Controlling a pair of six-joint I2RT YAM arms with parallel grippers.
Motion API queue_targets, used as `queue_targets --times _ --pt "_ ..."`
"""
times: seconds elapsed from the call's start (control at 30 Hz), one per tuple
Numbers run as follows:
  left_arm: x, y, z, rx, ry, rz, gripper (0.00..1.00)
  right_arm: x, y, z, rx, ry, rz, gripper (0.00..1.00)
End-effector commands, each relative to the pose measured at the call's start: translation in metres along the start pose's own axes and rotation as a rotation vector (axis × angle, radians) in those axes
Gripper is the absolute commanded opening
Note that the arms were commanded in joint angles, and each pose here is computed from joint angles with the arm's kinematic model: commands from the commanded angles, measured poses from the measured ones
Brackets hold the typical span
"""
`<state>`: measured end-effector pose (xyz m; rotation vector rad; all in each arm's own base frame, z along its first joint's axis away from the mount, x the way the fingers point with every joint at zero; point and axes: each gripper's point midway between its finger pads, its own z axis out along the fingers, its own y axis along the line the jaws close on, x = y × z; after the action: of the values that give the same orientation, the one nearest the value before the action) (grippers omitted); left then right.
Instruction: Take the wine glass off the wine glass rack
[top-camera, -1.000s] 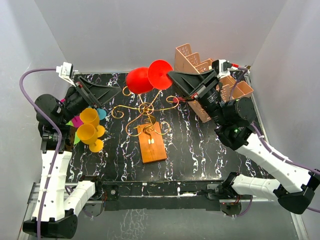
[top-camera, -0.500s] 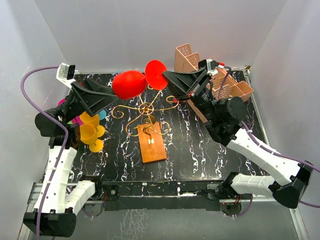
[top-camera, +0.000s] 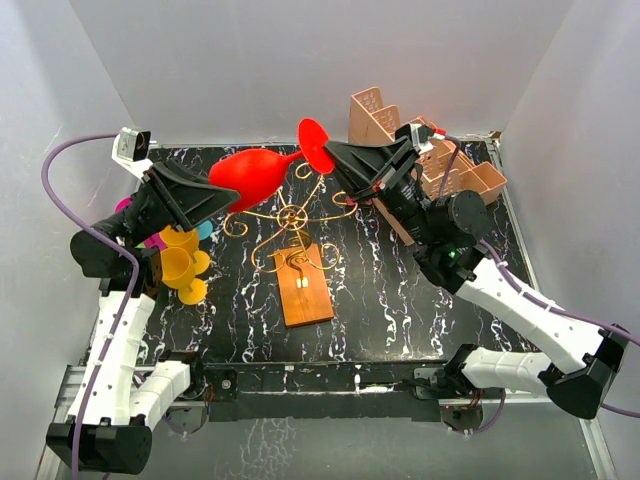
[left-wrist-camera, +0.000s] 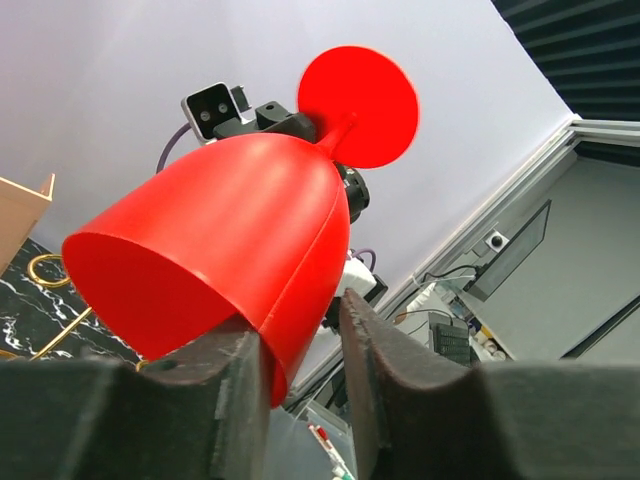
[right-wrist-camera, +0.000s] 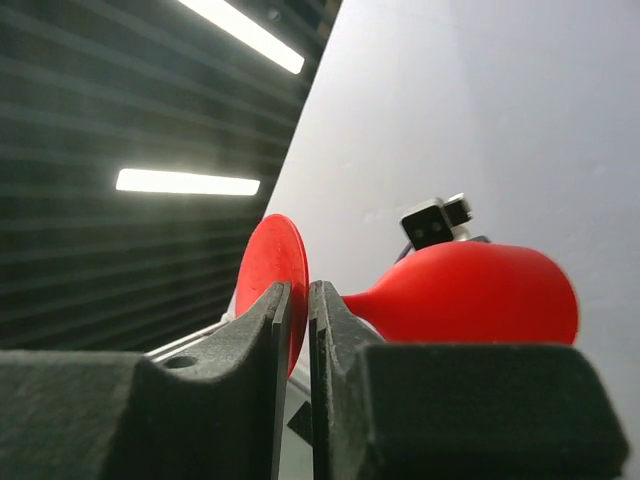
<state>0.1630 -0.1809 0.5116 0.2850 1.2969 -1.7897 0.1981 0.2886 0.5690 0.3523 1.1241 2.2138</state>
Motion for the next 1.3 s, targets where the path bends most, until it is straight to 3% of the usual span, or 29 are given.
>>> queue_targets --times 0.0,0.23,0.4,0.53,0.63,0.9,1.27 --pt "0.001 -0.02 0.0 0.053 -0.012 0.068 0.25 -0.015 -0.034 -0.006 0.142 -0.076 -0.08 0.19" --pt "-0.002 -0.014 0.002 -0.012 -0.014 0.108 0.01 -0.048 -0.046 -0.024 0.273 -0.24 -0.254 0.27" --pt "-0.007 -0.006 0.003 -0.106 -0.021 0.143 0.0 -0.074 -0.043 -0.041 0.329 -0.366 -0.384 0.45" --pt "-0.014 0.007 -0.001 -0.251 -0.046 0.185 0.0 -0.091 -0.033 -0.054 0.348 -0.448 -0.479 0.49" --pt "-0.027 0.023 -0.015 -0.45 -0.108 0.233 0.0 -0.1 -0.024 -0.061 0.356 -0.495 -0.533 0.5" --pt "-0.049 0.054 -0.106 -1.064 -0.3 0.33 0.0 -0.116 -0.014 -0.077 0.382 -0.576 -0.626 0.5" --pt "-0.007 0.042 -0.238 -1.625 -0.39 0.332 0.0 -0.123 -0.016 -0.087 0.406 -0.606 -0.667 0.5"
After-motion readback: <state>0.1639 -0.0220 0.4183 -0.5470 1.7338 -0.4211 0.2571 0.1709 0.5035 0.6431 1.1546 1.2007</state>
